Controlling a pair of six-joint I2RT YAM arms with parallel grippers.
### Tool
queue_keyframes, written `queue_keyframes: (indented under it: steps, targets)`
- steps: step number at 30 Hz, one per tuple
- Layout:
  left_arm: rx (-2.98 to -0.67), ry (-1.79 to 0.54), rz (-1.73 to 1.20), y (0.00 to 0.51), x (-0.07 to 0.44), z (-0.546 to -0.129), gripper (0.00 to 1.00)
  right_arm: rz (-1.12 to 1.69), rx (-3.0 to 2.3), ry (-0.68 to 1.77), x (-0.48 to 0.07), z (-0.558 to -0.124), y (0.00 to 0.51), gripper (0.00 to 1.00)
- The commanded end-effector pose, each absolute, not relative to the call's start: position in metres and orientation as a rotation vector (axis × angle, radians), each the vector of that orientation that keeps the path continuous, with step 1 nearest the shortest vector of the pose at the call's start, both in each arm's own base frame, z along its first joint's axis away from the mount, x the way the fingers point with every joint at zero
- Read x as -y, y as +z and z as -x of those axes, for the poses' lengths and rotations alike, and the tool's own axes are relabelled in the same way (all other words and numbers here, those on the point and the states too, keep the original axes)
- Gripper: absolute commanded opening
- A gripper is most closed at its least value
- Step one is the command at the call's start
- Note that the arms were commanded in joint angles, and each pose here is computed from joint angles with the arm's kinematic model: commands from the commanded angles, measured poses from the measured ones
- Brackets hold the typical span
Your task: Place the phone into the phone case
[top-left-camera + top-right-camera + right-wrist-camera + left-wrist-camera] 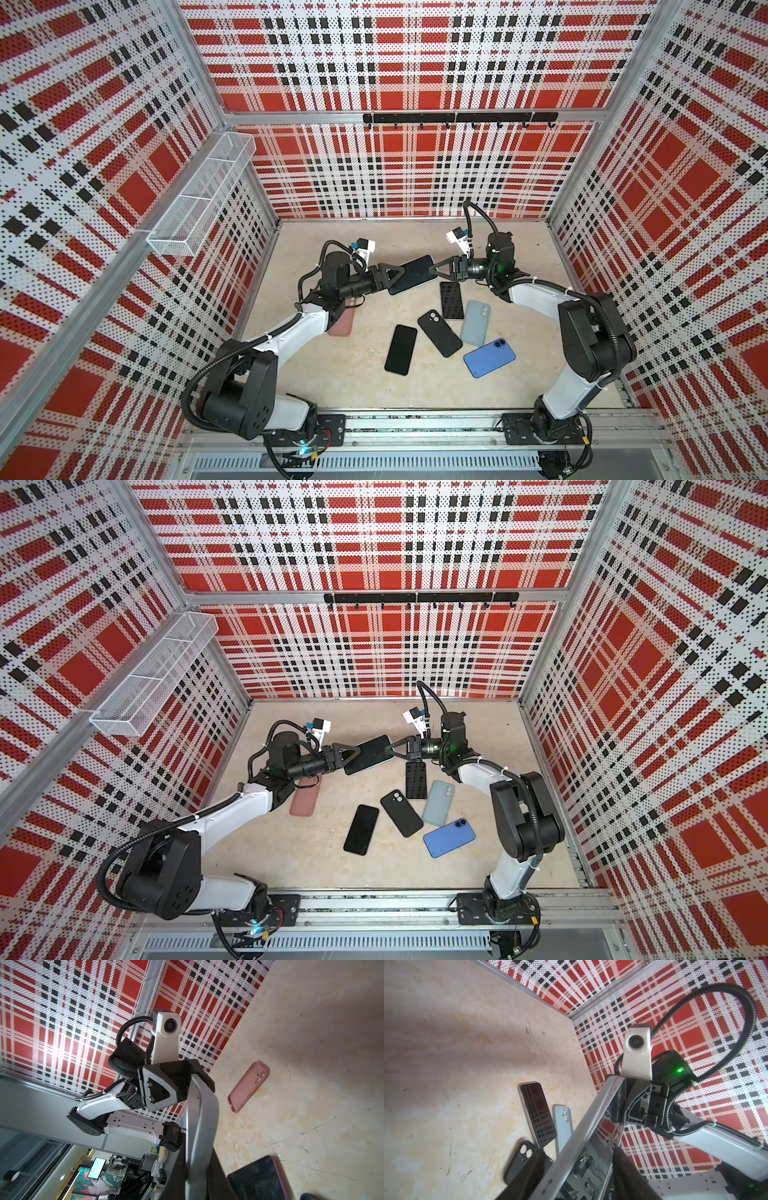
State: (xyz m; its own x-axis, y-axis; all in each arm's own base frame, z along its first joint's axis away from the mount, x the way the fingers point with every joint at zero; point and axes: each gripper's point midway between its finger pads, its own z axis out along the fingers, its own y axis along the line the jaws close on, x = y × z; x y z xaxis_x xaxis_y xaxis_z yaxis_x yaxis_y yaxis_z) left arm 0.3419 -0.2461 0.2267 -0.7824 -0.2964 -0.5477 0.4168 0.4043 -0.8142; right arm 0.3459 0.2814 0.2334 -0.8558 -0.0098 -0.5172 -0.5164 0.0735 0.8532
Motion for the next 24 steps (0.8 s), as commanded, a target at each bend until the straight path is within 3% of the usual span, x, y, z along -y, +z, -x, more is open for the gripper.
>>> queue_keyframes:
  steps: [1, 3, 5, 8, 10, 15, 24]
  targets:
    - [-1.868, -1.508, -0.225, 0.268, 0.261, -0.329, 0.36, 0.583, -1.863, 1.81, -0.28, -0.345, 0.261, 0.0]
    - [-1.867, -1.514, -0.222, 0.268, 0.262, -0.329, 0.21, 0.569, -1.866, 1.8, -0.278, -0.347, 0.261, 0.0]
    - [-1.864, -1.518, -0.219, 0.269, 0.262, -0.329, 0.14, 0.565, -1.866, 1.791, -0.277, -0.349, 0.261, 0.02]
    - [-1.859, -1.521, -0.211, 0.269, 0.262, -0.329, 0.13, 0.561, -1.862, 1.781, -0.277, -0.351, 0.262, 0.08]
    - [-1.851, -1.528, -0.211, 0.271, 0.263, -0.328, 0.12, 0.565, -1.85, 1.773, -0.277, -0.352, 0.265, 0.2]
    - [-1.829, -1.553, -0.212, 0.274, 0.263, -0.325, 0.1, 0.576, -1.807, 1.761, -0.278, -0.358, 0.278, 0.34]
    - [-1.826, -1.57, -0.214, 0.275, 0.266, -0.322, 0.08, 0.583, -1.706, 1.813, -0.28, -0.367, 0.302, 0.39]
